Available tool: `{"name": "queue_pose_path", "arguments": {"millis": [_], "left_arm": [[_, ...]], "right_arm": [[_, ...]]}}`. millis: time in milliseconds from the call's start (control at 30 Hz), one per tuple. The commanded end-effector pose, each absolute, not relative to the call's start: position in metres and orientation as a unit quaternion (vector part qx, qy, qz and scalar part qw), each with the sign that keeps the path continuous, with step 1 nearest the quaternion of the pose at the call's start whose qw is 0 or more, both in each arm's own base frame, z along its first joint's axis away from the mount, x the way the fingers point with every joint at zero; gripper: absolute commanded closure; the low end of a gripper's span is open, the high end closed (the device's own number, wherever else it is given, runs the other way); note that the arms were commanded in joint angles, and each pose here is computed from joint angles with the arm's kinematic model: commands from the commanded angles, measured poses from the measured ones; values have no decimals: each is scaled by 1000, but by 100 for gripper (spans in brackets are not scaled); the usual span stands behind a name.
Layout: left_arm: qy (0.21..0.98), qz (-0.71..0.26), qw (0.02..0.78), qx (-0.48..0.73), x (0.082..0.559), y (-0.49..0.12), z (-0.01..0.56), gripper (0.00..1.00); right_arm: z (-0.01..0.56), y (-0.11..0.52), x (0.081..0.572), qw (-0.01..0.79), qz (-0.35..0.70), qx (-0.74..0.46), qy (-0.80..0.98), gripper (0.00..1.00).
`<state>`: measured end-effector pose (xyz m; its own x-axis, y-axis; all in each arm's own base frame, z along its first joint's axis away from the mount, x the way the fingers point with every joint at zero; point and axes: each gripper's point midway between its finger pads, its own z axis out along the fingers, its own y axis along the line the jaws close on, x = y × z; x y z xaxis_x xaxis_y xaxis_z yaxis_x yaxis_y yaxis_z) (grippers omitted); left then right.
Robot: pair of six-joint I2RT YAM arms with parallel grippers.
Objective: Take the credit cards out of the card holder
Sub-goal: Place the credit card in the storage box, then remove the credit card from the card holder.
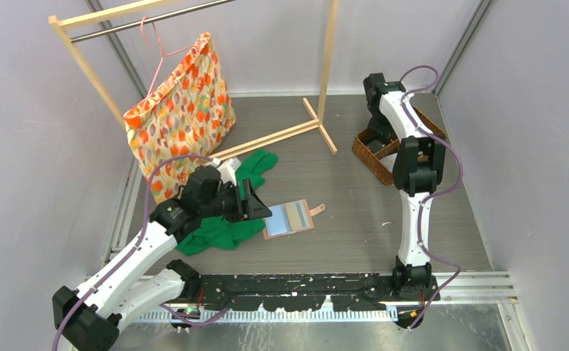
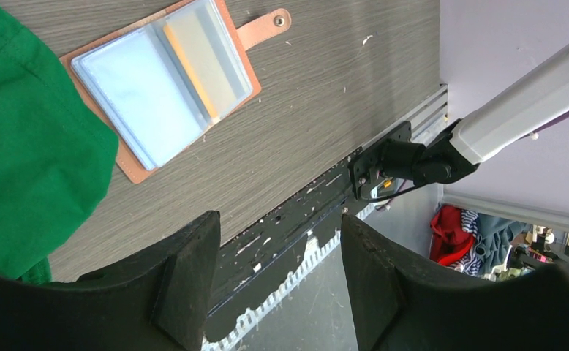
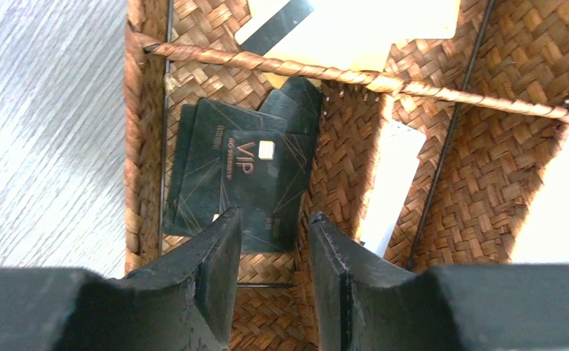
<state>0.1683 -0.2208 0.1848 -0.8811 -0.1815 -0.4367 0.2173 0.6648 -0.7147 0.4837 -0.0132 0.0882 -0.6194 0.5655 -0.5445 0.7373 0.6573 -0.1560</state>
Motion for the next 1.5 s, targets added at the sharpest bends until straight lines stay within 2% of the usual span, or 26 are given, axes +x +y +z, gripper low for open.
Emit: {"name": "queue_pose_path", "arguments": {"millis": [0,233,300,400,533,633,667,733,800,1033,1467], "left_arm": [[871,-430,236,23,165,-227,193,38],[873,-432,226,27,166,-231,185,38],[875,-430,219,26,168,-232,180,38],[875,-434,212,16,172,-237,172,38],[889,-426,168,9,177,-247,147,39],[891,-431,144,1,183,-257,133,41],[889,-435,145,-5,187,-260,131,42],[890,-430,153,-24,196,-261,122,42],[892,-421,157,-45,206,-262,113,43],[885,-428,156,-101,224,-271,89,47],[903,-382,160,-117,219,-251,65,47]], "right_arm": [[107,-1,503,264,-131,370,881,55],[181,52,510,344,36,294,891,54],[216,70,494,377,85,258,885,51],[230,89,454,397,131,231,879,47],[198,121,393,388,183,202,880,44],[159,179,339,334,224,134,906,44],[146,197,321,316,234,117,912,49],[118,226,290,275,272,96,917,68],[104,248,271,252,328,92,906,73],[80,273,249,208,364,83,904,72],[46,289,251,183,353,79,914,63]]}}
